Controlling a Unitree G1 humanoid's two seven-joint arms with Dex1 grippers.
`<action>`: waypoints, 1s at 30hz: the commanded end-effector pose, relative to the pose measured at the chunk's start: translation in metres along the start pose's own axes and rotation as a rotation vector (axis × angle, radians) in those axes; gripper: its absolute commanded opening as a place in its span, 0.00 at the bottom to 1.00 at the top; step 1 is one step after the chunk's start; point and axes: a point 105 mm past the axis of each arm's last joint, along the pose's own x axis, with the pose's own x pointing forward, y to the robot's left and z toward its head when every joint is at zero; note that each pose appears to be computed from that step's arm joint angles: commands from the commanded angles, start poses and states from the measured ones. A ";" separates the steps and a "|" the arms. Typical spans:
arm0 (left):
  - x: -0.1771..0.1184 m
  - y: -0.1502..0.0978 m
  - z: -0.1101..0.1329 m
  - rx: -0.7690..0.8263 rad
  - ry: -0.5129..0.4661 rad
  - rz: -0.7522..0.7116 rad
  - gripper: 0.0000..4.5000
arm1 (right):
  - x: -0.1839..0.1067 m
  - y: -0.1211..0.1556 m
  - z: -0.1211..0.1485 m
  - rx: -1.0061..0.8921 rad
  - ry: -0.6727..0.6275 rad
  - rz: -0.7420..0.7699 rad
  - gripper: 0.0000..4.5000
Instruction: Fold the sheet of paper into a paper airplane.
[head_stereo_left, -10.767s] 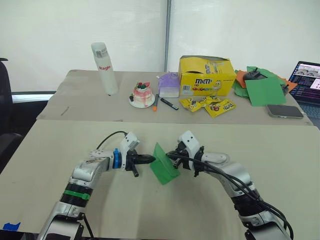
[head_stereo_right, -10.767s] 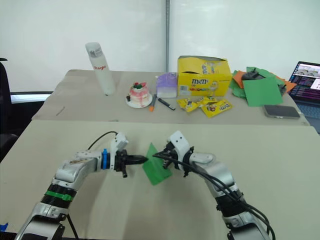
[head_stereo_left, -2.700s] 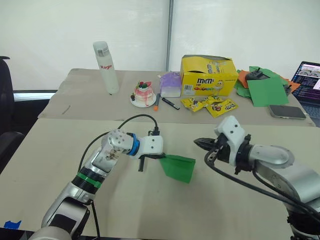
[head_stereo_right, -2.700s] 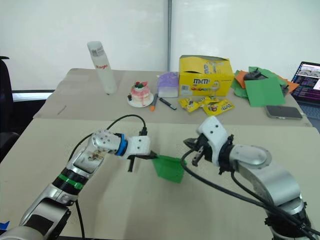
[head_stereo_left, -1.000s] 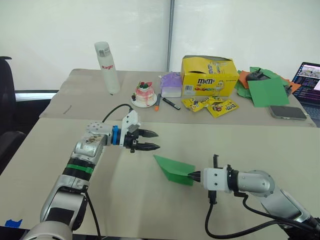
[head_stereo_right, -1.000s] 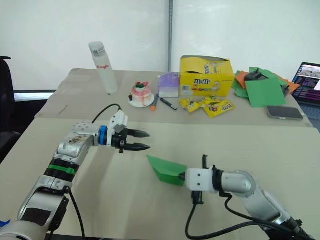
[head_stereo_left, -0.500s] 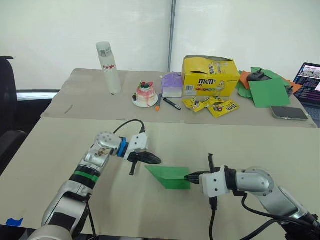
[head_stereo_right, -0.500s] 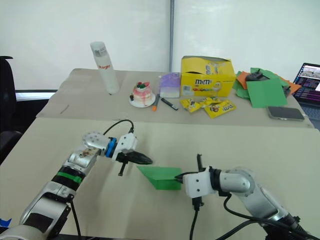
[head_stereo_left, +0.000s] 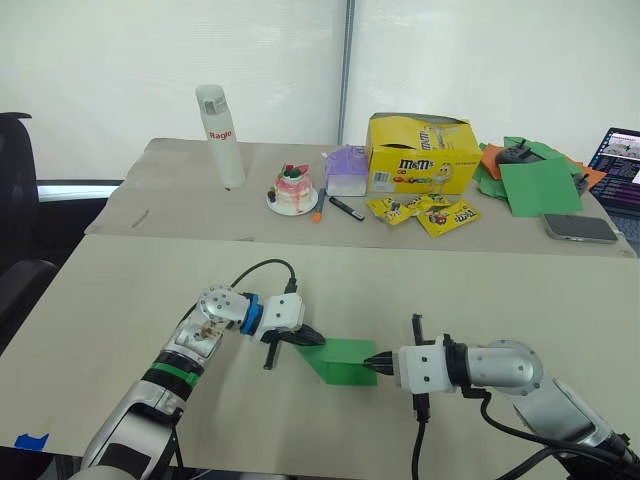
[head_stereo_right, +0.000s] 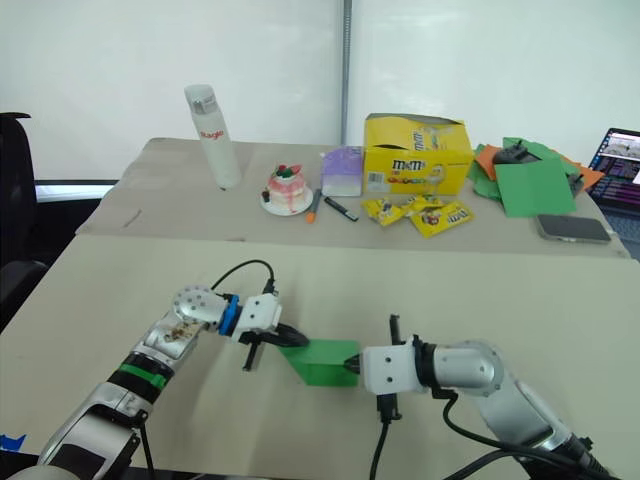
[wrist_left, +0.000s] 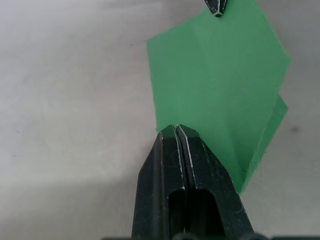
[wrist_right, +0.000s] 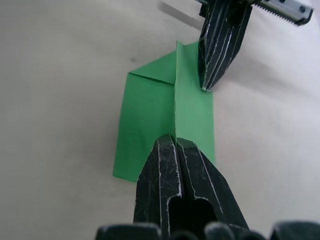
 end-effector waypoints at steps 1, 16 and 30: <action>0.003 -0.007 -0.011 -0.019 0.045 -0.006 0.01 | 0.003 -0.004 0.010 0.075 -0.059 0.020 0.00; 0.002 -0.005 -0.009 0.025 0.051 0.094 0.01 | 0.011 -0.018 -0.003 0.374 -0.047 0.158 0.00; -0.006 0.001 -0.010 0.011 0.055 0.132 0.01 | 0.015 -0.025 -0.019 0.649 -0.091 0.167 0.00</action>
